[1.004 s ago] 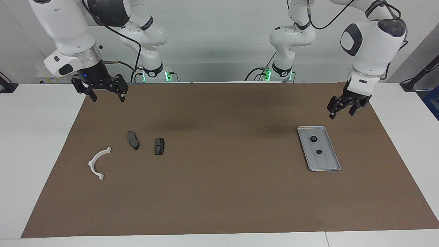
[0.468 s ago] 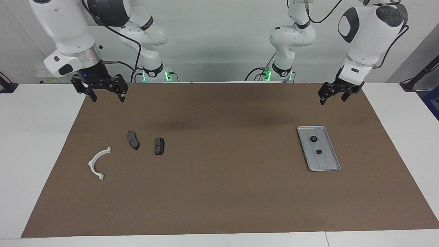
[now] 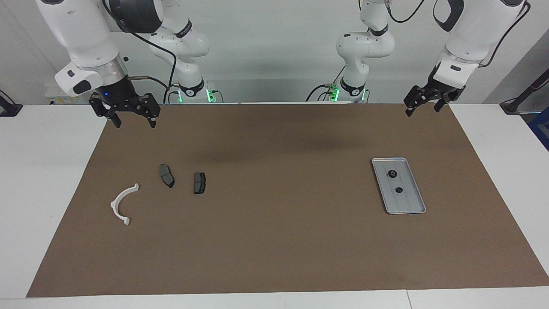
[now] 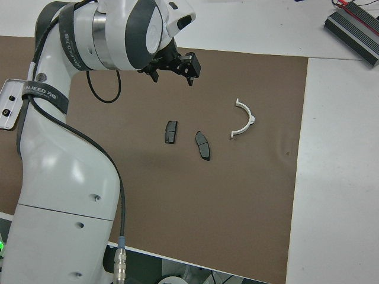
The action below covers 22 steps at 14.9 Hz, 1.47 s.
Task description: Pick bearing gear from pile to tray
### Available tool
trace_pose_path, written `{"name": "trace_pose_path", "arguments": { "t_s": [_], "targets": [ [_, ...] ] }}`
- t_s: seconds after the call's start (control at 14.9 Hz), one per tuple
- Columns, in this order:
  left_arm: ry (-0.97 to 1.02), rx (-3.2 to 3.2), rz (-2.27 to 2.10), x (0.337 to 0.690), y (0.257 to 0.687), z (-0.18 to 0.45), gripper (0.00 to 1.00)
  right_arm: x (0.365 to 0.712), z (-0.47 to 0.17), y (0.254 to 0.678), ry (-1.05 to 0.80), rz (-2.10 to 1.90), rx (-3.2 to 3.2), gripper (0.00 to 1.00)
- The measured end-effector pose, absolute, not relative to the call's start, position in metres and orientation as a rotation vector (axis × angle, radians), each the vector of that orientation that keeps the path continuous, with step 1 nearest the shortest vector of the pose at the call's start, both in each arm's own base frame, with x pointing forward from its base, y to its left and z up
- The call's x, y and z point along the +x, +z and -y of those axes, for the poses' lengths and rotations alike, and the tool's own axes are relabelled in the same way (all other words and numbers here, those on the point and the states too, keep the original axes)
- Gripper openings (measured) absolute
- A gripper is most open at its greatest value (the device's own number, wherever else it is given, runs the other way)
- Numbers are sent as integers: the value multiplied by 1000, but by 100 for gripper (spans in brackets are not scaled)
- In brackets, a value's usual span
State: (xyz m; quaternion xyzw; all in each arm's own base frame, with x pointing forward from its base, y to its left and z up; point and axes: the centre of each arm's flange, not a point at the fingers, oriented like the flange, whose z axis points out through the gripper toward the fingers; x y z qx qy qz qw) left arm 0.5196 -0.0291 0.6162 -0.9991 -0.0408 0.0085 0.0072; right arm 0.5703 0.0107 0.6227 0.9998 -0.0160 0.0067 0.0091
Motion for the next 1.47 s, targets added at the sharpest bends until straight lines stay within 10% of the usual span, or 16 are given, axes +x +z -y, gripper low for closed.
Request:
{"name": "trace_pose_path", "arguments": {
  "t_s": [1.47],
  "targets": [
    [89, -3120, 134, 522, 616, 26, 100, 570, -12, 623, 21, 47, 3123, 100]
  ]
}}
